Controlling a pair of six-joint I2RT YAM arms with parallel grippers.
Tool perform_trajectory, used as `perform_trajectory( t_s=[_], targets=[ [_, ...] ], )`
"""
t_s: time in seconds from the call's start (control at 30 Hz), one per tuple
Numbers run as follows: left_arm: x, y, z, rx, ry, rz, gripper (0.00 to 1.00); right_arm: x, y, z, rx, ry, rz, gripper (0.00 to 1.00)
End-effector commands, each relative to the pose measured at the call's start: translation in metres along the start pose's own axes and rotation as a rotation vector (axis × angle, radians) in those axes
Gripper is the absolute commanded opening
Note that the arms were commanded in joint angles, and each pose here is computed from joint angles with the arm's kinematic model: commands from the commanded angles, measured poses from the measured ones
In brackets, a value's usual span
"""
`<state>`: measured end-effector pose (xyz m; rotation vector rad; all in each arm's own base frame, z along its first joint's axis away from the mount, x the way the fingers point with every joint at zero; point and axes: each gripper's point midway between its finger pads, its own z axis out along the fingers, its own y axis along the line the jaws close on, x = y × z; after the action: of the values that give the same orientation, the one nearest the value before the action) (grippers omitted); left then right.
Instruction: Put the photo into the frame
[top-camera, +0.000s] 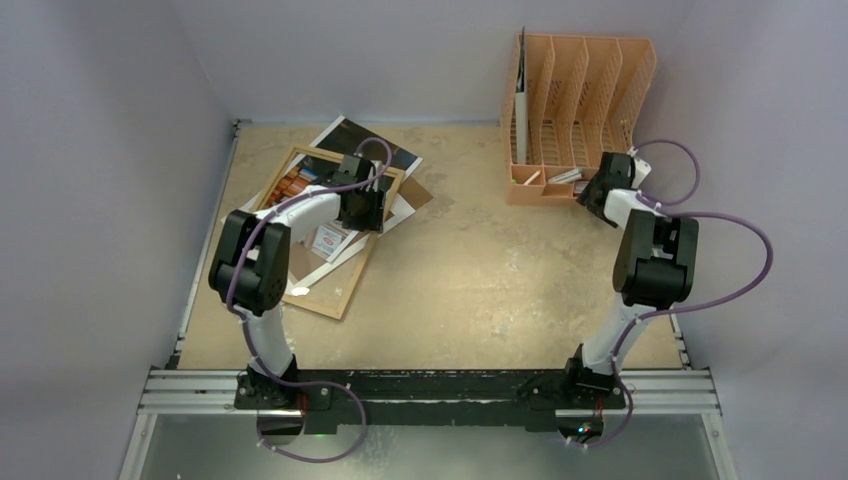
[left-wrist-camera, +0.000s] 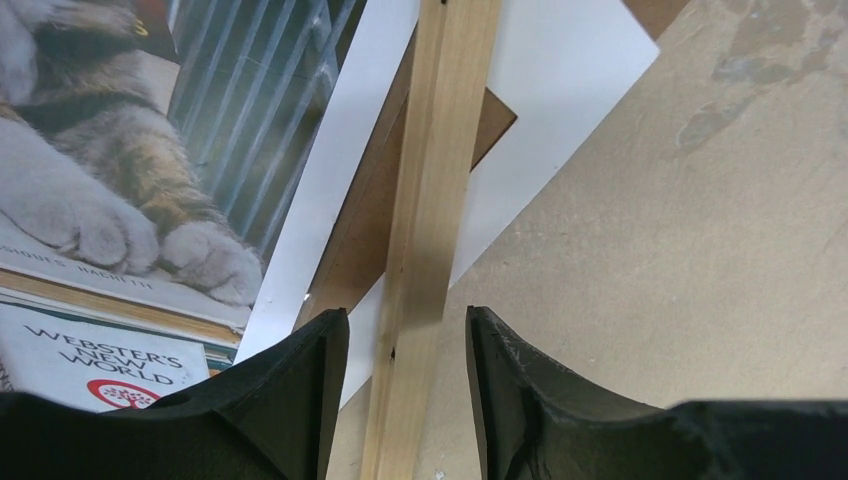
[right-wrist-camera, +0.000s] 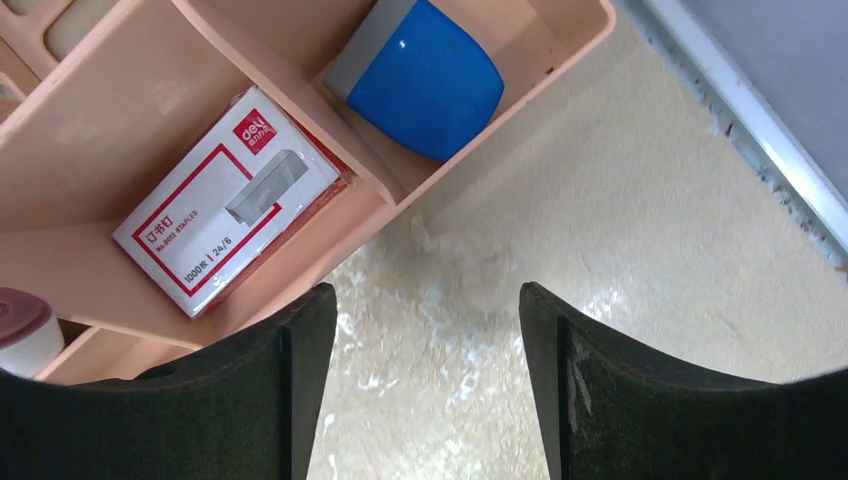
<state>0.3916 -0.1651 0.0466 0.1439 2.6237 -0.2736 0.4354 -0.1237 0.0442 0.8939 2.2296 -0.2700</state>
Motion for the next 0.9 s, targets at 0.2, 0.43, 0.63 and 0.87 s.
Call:
perform_trajectory(
  t_s=[0.2,0.43,0.63,0.87],
  targets=[
    [0.002,0.004,0.012,-0.042,0.026,-0.019,0.41,-0.049,0.007,-0.032,-0.077,-0.149,0.096,0.71],
    [0.004,-0.003,0.016,-0.027,0.042,0.013,0.21,-0.017,0.009,-0.082,-0.178,-0.073,0.151,0.70],
    [-0.029,-0.002,-0.010,-0.108,-0.024,0.076,0.00,0.014,0.022,-0.129,-0.317,-0.008,0.138,0.70],
    [-0.076,-0.008,-0.046,-0.210,-0.129,0.122,0.00,0.061,0.071,-0.181,-0.525,0.080,0.060,0.70]
  ],
)
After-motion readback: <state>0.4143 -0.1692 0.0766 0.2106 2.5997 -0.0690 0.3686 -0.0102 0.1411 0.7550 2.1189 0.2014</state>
